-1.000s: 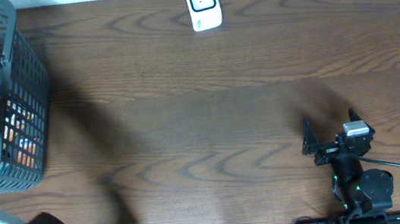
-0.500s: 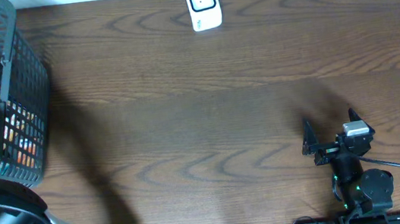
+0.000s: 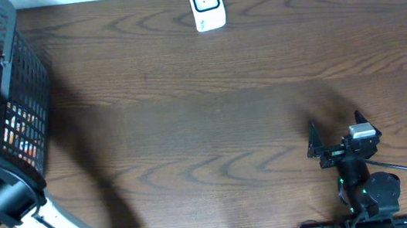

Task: Scan the item barcode
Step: 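Grasp the yellow snack bag inside the basket with the left gripper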

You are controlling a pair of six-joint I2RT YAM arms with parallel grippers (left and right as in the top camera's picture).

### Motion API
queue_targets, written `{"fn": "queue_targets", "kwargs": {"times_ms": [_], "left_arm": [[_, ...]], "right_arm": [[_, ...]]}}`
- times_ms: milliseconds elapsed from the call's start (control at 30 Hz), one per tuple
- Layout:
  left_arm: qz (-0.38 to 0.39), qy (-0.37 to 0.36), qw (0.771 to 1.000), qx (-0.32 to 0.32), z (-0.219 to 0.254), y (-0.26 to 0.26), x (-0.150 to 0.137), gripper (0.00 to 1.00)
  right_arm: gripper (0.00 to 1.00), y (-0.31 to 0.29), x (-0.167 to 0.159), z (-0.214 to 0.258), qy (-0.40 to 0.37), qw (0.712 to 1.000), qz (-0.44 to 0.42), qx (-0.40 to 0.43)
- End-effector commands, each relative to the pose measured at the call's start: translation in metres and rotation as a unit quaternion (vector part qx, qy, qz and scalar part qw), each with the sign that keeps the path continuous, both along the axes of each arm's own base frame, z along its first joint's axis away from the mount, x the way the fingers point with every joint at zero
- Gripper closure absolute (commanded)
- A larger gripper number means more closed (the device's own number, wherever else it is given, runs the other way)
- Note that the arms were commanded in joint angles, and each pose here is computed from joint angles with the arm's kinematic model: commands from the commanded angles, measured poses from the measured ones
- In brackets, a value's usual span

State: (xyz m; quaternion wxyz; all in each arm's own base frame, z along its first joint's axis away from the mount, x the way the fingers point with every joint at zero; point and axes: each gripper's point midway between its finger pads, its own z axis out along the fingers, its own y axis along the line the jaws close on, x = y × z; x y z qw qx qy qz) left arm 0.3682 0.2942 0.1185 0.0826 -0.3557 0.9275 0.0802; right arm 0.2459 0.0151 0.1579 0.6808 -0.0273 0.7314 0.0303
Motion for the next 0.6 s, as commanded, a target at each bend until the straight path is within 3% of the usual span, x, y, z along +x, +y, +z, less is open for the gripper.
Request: {"fn": "queue_targets", "kwargs": {"times_ms": [0, 233, 433, 500, 567], "left_arm": [[-0.003, 0.054, 0.999, -0.008, -0.023, 0.005, -0.018, 0.03], [-0.029, 0.103, 0.993, -0.04, -0.045, -0.007, -0.036, 0.04], [-0.115, 0.156, 0.978, -0.078, -0.071, -0.024, -0.058, 0.04], [-0.136, 0.158, 0.975, -0.074, -0.076, -0.023, -0.058, 0.04], [-0.133, 0.174, 0.975, -0.027, -0.075, -0.005, -0.059, 0.04]], "right_arm": [[0.01, -0.003, 0.0, 0.0, -0.001, 1.0, -0.006, -0.006], [0.01, -0.003, 0.0, 0.0, -0.001, 1.0, -0.006, -0.006], [0.01, -0.003, 0.0, 0.0, -0.001, 1.0, -0.006, -0.006], [0.01, -0.003, 0.0, 0.0, -0.001, 1.0, -0.006, -0.006], [0.01, -0.003, 0.0, 0.0, -0.001, 1.0, -0.006, -0.006]]}}
